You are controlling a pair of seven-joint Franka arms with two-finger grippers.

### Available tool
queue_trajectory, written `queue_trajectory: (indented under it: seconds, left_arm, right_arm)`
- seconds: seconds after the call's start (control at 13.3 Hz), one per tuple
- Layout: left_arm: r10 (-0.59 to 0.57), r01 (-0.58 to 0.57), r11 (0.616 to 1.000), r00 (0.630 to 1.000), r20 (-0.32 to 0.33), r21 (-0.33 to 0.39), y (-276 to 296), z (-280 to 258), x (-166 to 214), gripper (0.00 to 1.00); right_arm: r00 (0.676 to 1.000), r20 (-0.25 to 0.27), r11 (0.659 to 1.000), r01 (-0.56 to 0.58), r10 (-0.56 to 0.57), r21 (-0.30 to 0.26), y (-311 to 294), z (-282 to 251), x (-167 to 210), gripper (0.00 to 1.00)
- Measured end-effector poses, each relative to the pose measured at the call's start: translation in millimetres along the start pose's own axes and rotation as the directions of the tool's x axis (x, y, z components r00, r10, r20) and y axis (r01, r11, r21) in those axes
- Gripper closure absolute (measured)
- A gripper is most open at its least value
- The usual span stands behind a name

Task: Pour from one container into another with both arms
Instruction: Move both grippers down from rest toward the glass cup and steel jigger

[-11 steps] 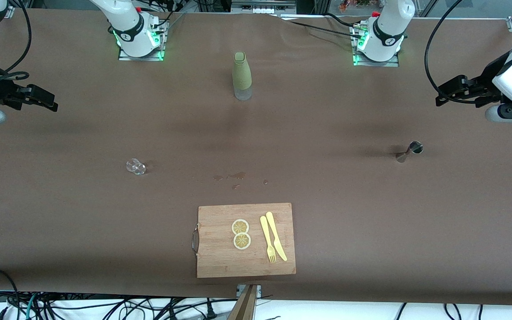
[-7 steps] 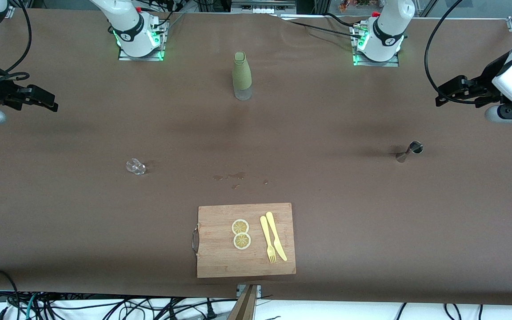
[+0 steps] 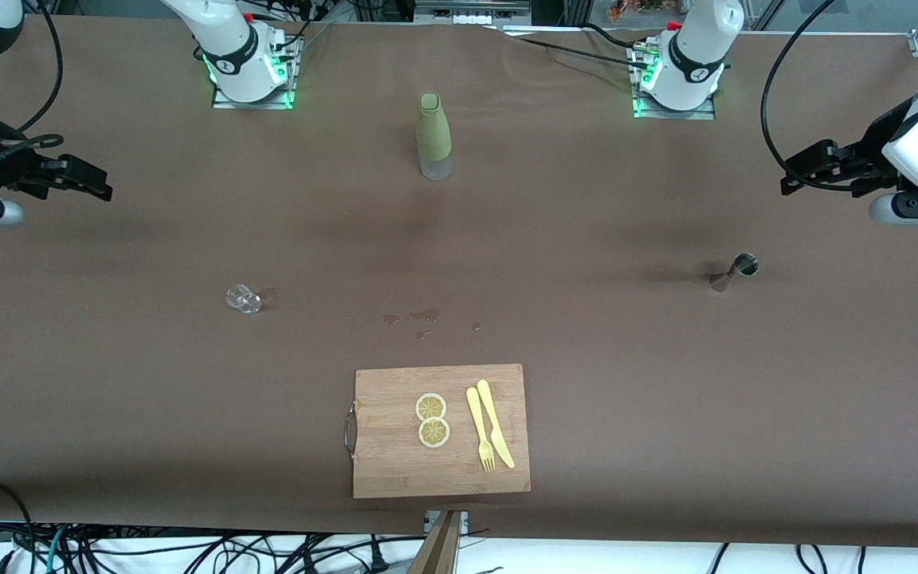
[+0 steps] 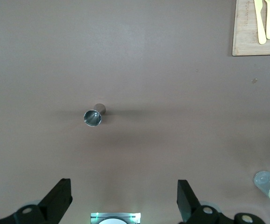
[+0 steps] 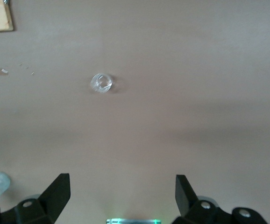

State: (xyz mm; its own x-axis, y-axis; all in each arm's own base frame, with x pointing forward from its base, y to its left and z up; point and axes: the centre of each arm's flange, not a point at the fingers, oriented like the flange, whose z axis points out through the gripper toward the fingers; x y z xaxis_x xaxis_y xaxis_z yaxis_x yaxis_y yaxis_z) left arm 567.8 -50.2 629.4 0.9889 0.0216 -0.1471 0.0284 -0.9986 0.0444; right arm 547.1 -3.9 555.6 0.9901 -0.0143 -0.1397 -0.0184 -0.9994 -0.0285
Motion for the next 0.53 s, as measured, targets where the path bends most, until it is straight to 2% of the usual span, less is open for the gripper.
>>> queue_trajectory:
  seconds: [0.15, 0.3, 0.53]
  left_arm:
    - [-0.006, 0.006, 1.000, 1.000, 0.005, 0.000, -3.7, 2.1, 1.8, 0.00]
    - [-0.024, 0.024, 1.000, 0.999, 0.032, -0.001, -20.2, 15.7, 12.8, 0.00]
    - [0.072, -0.071, 0.997, 0.994, 0.082, -0.020, -72.5, 42.8, 32.7, 0.00]
  right_arm:
    - [0.998, 0.019, 0.998, 0.060, -0.061, 0.024, -2.5, 5.2, 1.1, 0.00]
    - [0.983, 0.030, 0.983, 0.182, -0.183, 0.034, 7.1, 10.4, 3.3, 0.00]
    - [0.930, 0.037, 0.929, 0.361, -0.364, 0.076, 44.1, 25.4, 10.3, 0.00]
